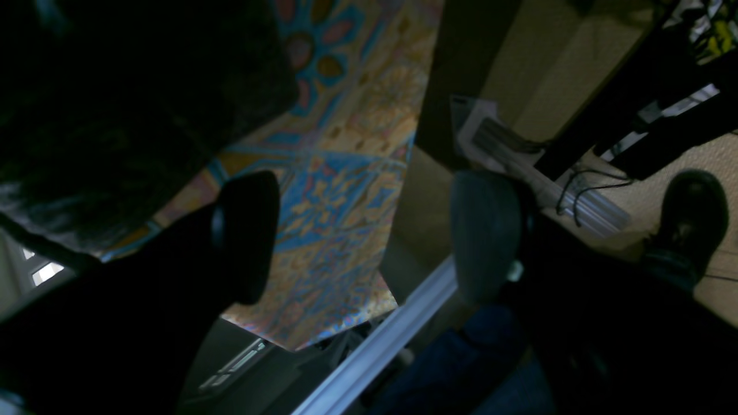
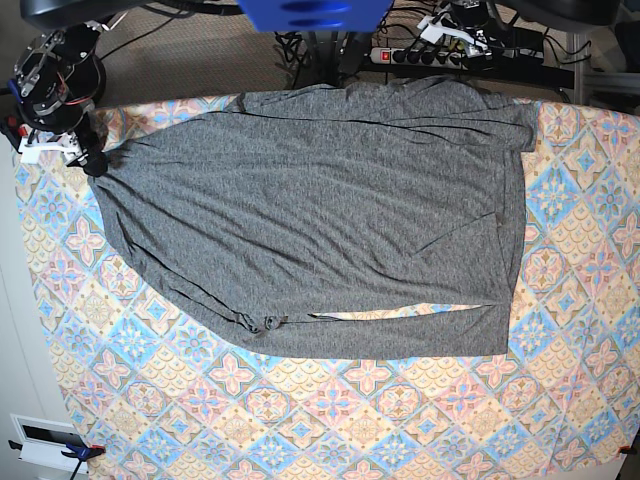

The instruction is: Layout the t-shirt on the table in an organized manner, then fold the t-shirt properly

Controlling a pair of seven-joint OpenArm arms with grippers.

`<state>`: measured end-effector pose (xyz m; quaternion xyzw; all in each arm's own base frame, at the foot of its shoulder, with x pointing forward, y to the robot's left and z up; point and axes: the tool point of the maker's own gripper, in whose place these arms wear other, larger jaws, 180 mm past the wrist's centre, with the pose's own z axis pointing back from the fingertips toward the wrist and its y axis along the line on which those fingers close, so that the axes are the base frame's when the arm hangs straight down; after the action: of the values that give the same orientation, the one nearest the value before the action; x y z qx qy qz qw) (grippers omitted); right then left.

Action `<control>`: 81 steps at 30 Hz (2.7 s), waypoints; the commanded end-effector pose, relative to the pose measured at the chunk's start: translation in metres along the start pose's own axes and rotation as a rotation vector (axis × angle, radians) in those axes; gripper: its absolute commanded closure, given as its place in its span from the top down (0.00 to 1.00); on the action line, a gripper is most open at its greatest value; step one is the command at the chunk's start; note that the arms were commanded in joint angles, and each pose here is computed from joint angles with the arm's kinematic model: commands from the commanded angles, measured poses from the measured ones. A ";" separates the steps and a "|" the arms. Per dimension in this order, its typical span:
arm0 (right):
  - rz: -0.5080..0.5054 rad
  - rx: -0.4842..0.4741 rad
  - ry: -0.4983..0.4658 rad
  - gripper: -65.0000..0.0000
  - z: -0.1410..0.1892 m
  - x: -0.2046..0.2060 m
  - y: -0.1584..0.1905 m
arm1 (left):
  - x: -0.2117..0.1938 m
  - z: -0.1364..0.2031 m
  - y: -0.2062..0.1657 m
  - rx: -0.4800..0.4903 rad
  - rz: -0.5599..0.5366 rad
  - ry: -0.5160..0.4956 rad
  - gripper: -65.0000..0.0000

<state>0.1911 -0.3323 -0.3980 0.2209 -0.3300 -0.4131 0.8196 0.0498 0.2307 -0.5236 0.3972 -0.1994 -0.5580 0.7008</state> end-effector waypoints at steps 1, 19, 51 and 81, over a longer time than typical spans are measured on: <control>0.018 0.018 -0.027 0.53 0.004 0.009 0.005 | -0.002 -0.003 0.008 0.031 -0.008 -0.010 0.70; 0.003 0.030 -0.025 0.53 0.001 0.004 0.008 | 0.025 -0.005 0.027 0.123 -0.109 -0.139 0.70; -0.021 0.043 -0.018 0.53 -0.002 -0.005 0.011 | 0.011 -0.047 0.071 0.200 -0.059 -0.074 0.69; -0.028 0.036 -0.010 0.53 -0.003 -0.009 0.007 | 0.087 0.084 0.000 -0.199 0.086 -0.495 0.00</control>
<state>0.1883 -0.3134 -0.4085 0.2400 -0.3215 -0.4283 0.8096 0.0171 0.1214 -0.4910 0.1692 -0.3197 -0.6247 0.6920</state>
